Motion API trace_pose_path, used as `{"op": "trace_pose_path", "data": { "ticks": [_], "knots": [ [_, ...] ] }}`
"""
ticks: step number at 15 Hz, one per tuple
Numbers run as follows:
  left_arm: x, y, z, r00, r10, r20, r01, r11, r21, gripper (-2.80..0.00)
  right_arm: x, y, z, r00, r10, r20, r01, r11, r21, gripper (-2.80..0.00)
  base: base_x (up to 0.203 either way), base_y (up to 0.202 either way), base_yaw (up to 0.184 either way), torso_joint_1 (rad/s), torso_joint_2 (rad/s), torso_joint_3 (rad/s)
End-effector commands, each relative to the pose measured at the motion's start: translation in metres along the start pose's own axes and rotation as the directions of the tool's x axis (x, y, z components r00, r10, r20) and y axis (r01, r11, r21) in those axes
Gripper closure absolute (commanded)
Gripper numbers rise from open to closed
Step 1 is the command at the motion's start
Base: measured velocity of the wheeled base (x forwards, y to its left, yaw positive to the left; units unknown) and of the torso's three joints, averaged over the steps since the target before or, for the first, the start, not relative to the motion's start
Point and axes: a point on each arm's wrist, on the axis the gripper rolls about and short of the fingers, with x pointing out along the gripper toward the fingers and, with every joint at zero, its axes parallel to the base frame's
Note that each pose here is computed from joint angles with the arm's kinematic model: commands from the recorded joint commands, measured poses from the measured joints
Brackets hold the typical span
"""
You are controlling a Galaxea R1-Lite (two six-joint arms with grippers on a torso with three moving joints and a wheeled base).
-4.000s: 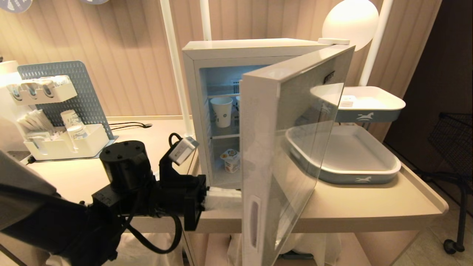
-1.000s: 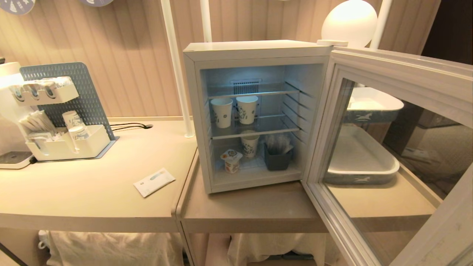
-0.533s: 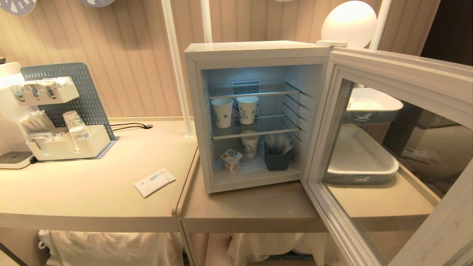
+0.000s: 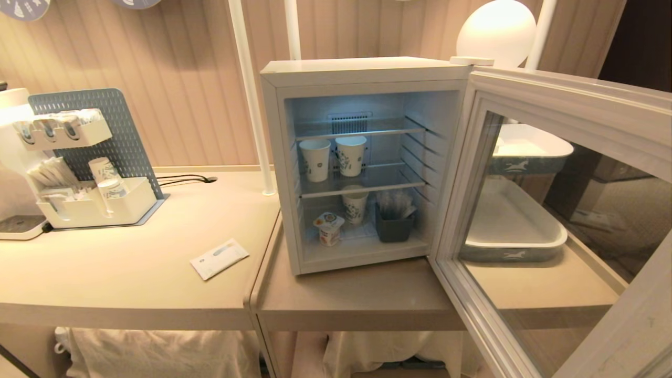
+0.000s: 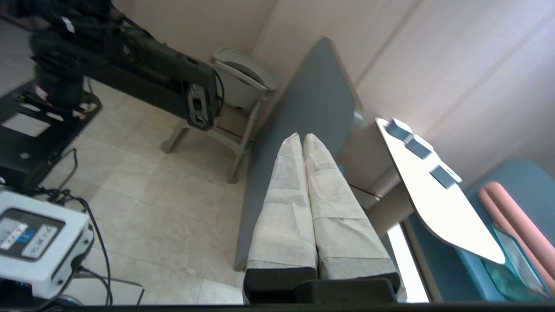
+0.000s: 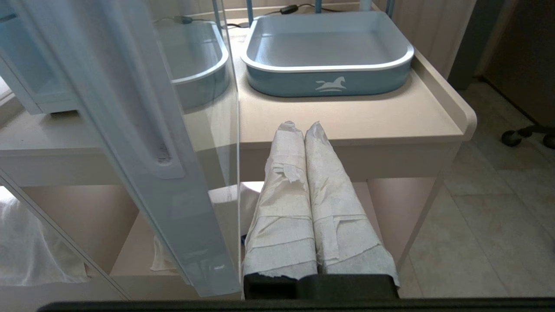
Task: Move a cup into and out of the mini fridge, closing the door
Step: Take the yoghurt out of the freezer
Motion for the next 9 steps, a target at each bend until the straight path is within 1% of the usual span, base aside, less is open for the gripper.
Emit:
{"op": "trace_pose_path", "data": {
  "ticks": [1,2,4,5,6,7,8,9],
  "knots": [
    [-0.006,0.017,-0.029,1.0,-0.007,-0.013,0.007,1.0,0.004,0.0,0.0,0.0,0.0,1.0,0.001,-0.002,-0.001,1.0,0.0,0.0,0.0,0.0,0.0,0.0,0.0,0.0],
    [-0.007,0.024,-0.032,1.0,-0.01,-0.015,0.01,1.0,-0.002,0.0,0.0,0.0,0.0,1.0,0.001,0.0,-0.001,1.0,0.0,0.0,0.0,0.0,0.0,0.0,0.0,0.0],
    [-0.008,0.04,-0.025,1.0,-0.011,-0.016,0.01,0.998,-0.063,0.0,0.0,0.0,0.0,1.0,0.001,-0.002,-0.001,1.0,0.0,0.0,0.0,0.0,0.0,0.0,0.0,0.0],
    [-0.008,0.051,-0.018,1.0,-0.01,-0.013,0.009,0.994,-0.11,0.0,0.0,0.0,0.0,1.0,-0.001,-0.001,0.001,1.0,0.0,0.0,0.0,0.0,0.0,0.0,0.0,0.0],
    [-0.008,0.066,-0.009,1.0,-0.015,0.006,0.016,0.984,-0.175,0.0,0.0,0.0,0.0,1.0,0.0,-0.001,0.0,1.0,0.0,0.0,0.0,0.0,0.0,0.0,0.0,0.0],
    [-0.007,0.085,0.0,1.0,-0.016,0.024,0.022,0.968,-0.251,0.0,0.0,0.0,0.0,1.0,0.001,0.0,-0.001,1.0,0.0,0.0,0.0,0.0,0.0,0.0,0.0,0.0],
    [-0.007,0.105,0.008,0.999,-0.015,0.044,0.028,0.946,-0.322,0.0,0.0,0.0,0.0,1.0,0.001,-0.002,-0.001,1.0,0.0,0.0,0.0,0.0,0.0,0.0,0.0,0.0],
    [-0.007,0.124,0.015,0.997,-0.014,0.079,0.043,0.923,-0.382,0.0,0.0,0.0,0.0,1.0,0.001,-0.002,-0.001,1.0,0.0,0.0,0.0,0.0,0.0,0.0,0.0,0.0]
  ]
}}
